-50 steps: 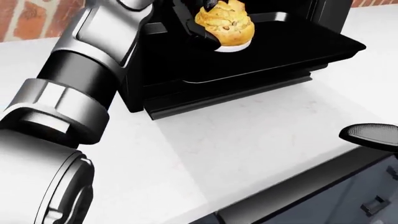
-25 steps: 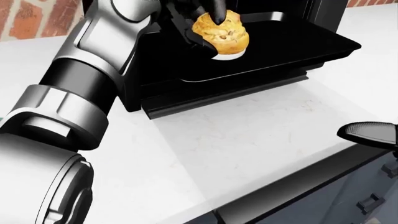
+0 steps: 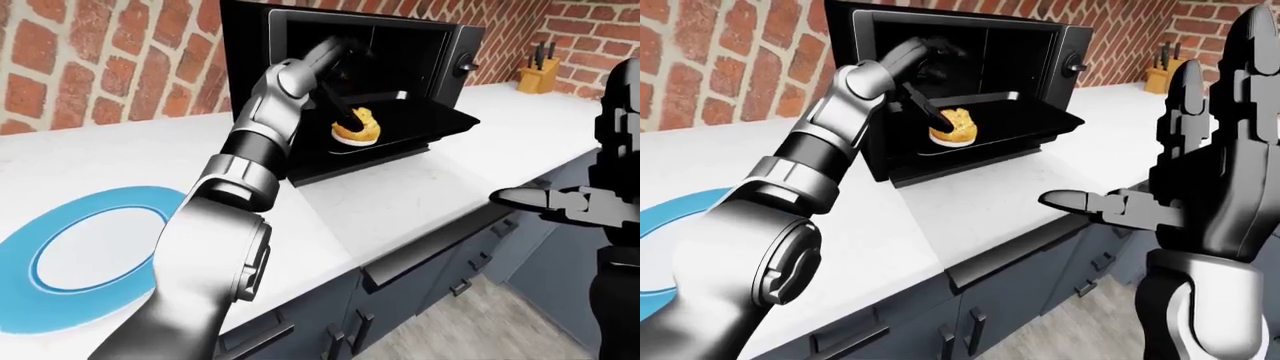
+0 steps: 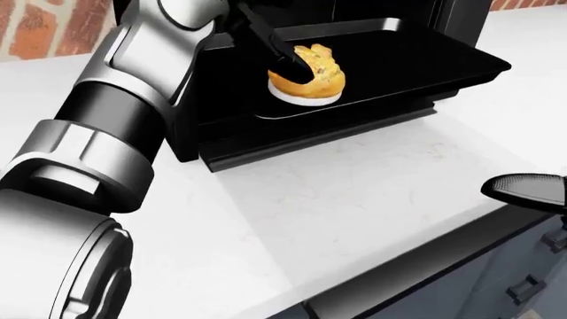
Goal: Place the scone on the tray of the toaster oven.
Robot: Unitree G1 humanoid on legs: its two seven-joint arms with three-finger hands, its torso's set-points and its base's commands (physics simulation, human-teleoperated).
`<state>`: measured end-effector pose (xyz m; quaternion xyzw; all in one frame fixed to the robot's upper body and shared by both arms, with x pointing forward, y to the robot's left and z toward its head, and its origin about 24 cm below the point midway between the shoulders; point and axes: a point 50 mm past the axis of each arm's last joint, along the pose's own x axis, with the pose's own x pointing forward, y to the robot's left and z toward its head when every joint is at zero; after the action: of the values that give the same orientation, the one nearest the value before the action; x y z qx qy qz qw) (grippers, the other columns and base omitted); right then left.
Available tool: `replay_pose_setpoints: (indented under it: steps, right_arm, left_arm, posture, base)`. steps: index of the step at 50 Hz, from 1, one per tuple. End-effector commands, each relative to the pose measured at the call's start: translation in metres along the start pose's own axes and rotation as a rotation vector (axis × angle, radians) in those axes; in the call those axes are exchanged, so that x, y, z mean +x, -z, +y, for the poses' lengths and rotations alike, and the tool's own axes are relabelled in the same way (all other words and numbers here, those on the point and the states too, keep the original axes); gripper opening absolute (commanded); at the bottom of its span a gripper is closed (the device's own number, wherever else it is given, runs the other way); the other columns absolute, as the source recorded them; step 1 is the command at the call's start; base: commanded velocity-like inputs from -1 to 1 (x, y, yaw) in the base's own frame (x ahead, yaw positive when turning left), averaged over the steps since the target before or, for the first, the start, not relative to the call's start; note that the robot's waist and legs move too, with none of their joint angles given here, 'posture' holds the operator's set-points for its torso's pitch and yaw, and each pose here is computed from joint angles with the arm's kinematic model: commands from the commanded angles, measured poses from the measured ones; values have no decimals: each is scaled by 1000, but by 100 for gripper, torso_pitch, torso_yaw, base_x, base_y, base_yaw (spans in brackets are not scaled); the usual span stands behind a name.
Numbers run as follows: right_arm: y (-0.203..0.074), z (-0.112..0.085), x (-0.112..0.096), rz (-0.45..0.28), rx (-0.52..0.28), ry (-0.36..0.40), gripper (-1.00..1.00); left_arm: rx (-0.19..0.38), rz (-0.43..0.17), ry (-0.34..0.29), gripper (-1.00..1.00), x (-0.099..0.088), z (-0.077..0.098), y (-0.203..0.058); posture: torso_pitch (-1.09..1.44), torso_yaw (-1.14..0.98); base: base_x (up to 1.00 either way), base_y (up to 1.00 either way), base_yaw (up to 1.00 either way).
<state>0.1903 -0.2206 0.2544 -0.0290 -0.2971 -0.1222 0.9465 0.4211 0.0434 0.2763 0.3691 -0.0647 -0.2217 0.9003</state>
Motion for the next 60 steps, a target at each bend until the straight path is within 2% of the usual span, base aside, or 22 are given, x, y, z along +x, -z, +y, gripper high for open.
replay_pose_setpoints:
  steps: [1,2,4,20,27,35,41,44,47,52,56,59,60]
  right_arm:
    - [-8,1,2,-56,-6,0,100]
    - [-9,2,3,-58,-5,-1,100]
    - [-9,2,3,-57,-4,-3,100]
    - [-7,2,2,-54,-13,-1,100]
    - [-7,2,1,-53,-9,-3,100]
    - [-5,3,0,-52,-9,-5,100]
    - [-6,4,2,-56,-10,-6,100]
    - [-7,6,3,-58,-6,-11,100]
    - [-8,6,4,-59,-6,-13,100]
    - [-8,7,4,-60,-5,-13,100]
    - [-8,8,4,-59,-6,-18,100]
    - [-7,10,4,-57,-3,-21,100]
    - [-7,10,4,-57,-5,-21,100]
  left_arm:
    - [27,-81,-55,79,-4,15,-24]
    - [28,-82,-55,81,-4,16,-24]
    - [29,-86,-59,100,-4,18,-27]
    - [47,-114,-50,100,-5,16,-39]
    - [54,-158,-31,100,-9,13,-59]
    - [65,-230,-31,100,-27,15,-89]
    - [47,-275,-29,100,-41,15,-104]
    - [40,-306,-62,100,-54,23,-114]
    - [25,-302,-118,100,-65,33,-111]
    - [15,-281,-227,100,-87,52,-105]
    - [-9,-252,-358,100,-110,68,-94]
    - [-33,-204,-449,100,-126,77,-79]
    - [-31,-202,-453,100,-128,78,-78]
  posture:
    - [-21,-34]
    - [-21,-34]
    - [-21,-34]
    - [-21,-34]
    - [-21,-34]
    - [-21,-34]
    - [-21,-34]
    - [-21,-34]
    - [-21,-34]
    - [-21,-34]
    - [-21,-34]
    - [-21,-34]
    - [-21,-34]
  base:
    - [0,0,0]
    - [0,0,0]
    - [0,0,0]
    - [0,0,0]
    - [0,0,0]
    - [0,0,0]
    - [0,0,0]
    - [0,0,0]
    - [0,0,0]
    - [0,0,0]
    - [0,0,0]
    - [0,0,0]
    - [0,0,0]
